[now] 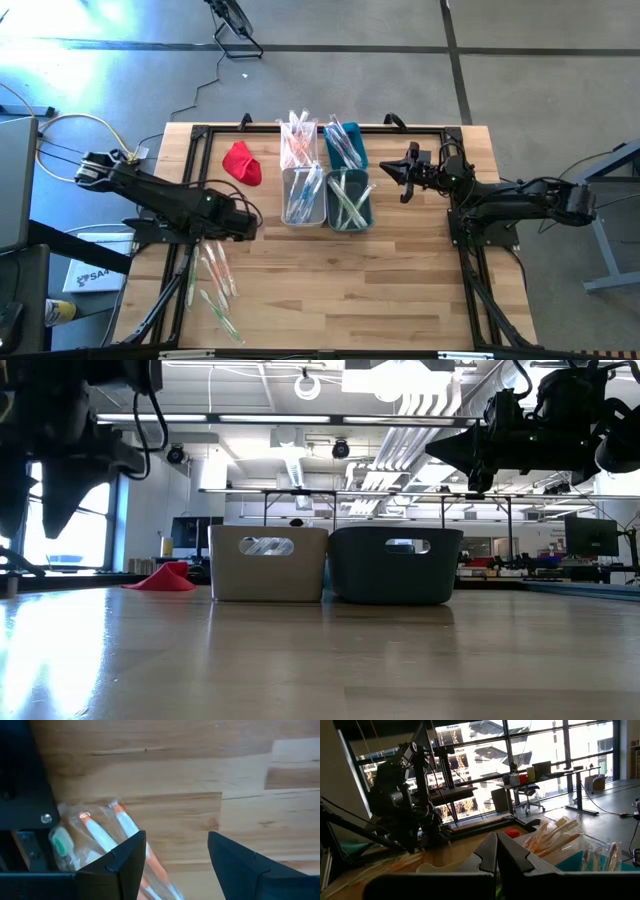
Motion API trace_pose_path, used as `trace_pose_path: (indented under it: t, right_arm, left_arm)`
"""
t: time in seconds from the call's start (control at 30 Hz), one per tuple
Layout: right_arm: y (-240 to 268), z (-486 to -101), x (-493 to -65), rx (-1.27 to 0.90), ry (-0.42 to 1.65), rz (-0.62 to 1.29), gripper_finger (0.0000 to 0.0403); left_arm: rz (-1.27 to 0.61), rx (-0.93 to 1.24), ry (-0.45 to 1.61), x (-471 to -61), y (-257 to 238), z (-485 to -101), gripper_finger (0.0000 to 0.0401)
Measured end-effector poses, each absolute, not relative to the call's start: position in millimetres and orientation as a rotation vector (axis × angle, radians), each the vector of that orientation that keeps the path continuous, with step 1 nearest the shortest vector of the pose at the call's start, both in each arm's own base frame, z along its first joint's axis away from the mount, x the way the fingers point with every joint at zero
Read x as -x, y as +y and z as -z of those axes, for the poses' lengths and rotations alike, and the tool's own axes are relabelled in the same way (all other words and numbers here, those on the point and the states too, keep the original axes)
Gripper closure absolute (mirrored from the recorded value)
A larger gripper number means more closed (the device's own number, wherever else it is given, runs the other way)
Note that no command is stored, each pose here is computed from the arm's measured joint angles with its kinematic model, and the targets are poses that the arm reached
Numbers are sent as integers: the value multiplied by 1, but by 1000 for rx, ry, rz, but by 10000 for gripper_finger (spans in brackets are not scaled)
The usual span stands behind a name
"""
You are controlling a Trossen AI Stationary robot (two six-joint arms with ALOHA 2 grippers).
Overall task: Pick & Place Toothbrushes
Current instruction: Put the orange toothbrush into the transparent bin
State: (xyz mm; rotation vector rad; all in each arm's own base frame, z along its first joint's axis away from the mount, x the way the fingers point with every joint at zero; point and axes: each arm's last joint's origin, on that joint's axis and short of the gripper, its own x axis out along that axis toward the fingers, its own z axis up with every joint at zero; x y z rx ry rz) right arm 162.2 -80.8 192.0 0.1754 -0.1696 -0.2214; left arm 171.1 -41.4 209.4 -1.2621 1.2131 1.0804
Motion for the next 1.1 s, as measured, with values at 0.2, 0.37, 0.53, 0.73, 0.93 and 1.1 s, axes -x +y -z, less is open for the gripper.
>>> trace_pose_path:
  t: [0.2, 0.37, 0.53, 0.73, 0.93, 1.1]
  right_arm:
    - [-81, -192, -162, -176, -169, 221, 399]
    - [-81, -192, -162, -176, -169, 221, 400]
    - [-81, -192, -162, -176, -169, 221, 399]
    - [-81, -192, -162, -178, -169, 220, 398]
    - [-81, -192, -162, -180, -168, 220, 399]
    - [-81, -192, -162, -180, -168, 220, 400]
  left_arm:
    - [-1084, 1273, 1331, -173, -44, -195, 194]
    - [-1080, 1287, 1379, -173, -46, -189, 194]
    - [-1065, 1300, 1401, -168, -53, -177, 194]
    - [-1043, 1338, 1415, -161, -64, -161, 194]
    - [-1026, 1363, 1393, -162, -67, -157, 194]
    - [-1038, 1351, 1372, -161, -66, -157, 194]
